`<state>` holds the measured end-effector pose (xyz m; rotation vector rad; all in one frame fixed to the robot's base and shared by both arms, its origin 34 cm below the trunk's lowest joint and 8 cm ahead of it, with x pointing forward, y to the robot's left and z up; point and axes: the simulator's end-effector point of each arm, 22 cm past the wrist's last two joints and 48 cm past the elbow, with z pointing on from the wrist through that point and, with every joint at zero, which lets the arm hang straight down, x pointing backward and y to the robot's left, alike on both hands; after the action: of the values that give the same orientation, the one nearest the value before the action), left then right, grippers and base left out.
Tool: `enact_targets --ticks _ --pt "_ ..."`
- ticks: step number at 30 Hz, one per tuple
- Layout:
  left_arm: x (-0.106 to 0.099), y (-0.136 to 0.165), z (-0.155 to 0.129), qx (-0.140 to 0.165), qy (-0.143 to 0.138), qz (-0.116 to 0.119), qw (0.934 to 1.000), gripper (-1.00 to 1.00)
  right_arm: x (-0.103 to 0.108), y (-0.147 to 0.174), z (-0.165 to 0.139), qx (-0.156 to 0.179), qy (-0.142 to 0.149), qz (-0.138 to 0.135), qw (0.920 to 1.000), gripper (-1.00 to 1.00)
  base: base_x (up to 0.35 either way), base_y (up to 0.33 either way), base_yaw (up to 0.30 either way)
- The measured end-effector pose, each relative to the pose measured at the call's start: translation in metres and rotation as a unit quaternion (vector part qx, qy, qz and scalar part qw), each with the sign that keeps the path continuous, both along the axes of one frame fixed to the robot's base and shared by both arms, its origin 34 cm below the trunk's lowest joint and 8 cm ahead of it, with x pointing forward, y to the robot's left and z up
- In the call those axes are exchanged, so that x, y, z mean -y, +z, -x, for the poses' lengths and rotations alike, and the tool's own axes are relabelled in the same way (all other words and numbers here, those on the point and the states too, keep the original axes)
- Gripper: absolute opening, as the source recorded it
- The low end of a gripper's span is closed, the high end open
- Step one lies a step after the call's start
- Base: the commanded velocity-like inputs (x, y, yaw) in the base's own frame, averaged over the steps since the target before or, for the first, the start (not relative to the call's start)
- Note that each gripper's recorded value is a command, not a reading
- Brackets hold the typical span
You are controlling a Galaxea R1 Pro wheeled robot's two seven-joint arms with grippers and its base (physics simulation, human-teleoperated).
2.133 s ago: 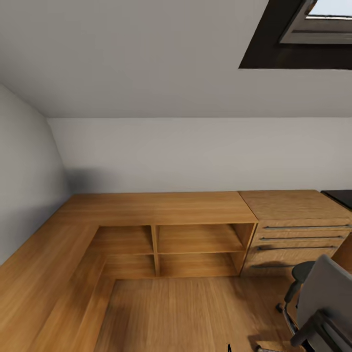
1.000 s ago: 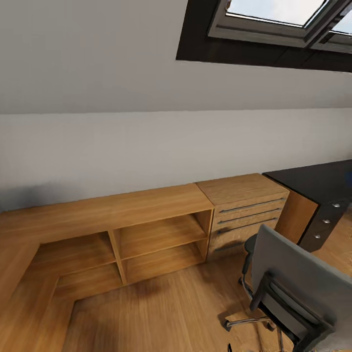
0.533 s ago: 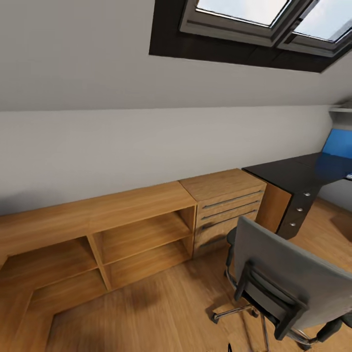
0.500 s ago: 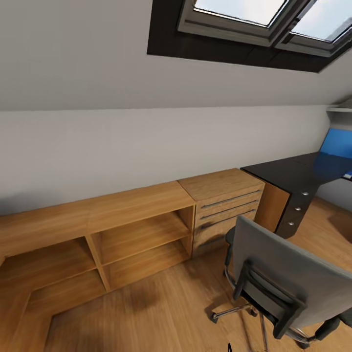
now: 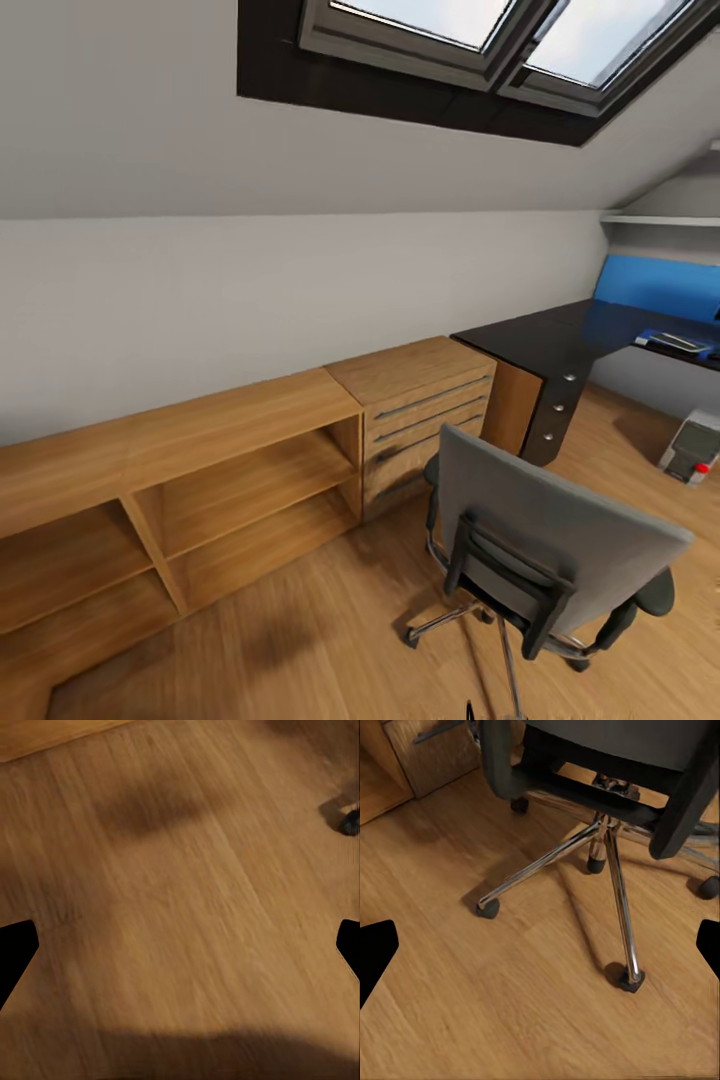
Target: In the bedroom, organize the workspace by keeping the computer under the desk, ensuring the monitor is on the desk, placing the keyboard on the desk next to the monitor, placing the mouse on the desk next to the keyboard, moving the folder from the swivel chair onto the desk next to the mouse, stacking the notebook on top of the folder with the pen on top of the notebook, and positioning the swivel chair next to the desk.
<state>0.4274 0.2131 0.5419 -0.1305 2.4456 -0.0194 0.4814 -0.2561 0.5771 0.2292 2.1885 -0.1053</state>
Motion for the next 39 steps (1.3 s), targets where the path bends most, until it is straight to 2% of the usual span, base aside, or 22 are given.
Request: enact_targets --ticks 8,29,39 --pt "-0.002 -0.008 -0.006 0.017 0.003 -0.002 0.9998 1.0 0.0 -0.013 0.0 0.0 0.0 0.0 1.0 1.0 0.0 0.0 -0.259" --pt "-0.002 -0.043 -0.005 0.019 0.003 -0.002 0.9998 1.0 -0.001 -0.043 -0.002 0.014 -0.001 0.0 0.9999 1.0 0.0 0.0 -0.264" --pt "-0.003 -0.063 0.0 0.014 0.004 -0.003 0.9999 1.0 -0.001 -0.064 0.002 0.01 -0.002 -0.001 1.0 1.0 0.0 0.0 -0.097"
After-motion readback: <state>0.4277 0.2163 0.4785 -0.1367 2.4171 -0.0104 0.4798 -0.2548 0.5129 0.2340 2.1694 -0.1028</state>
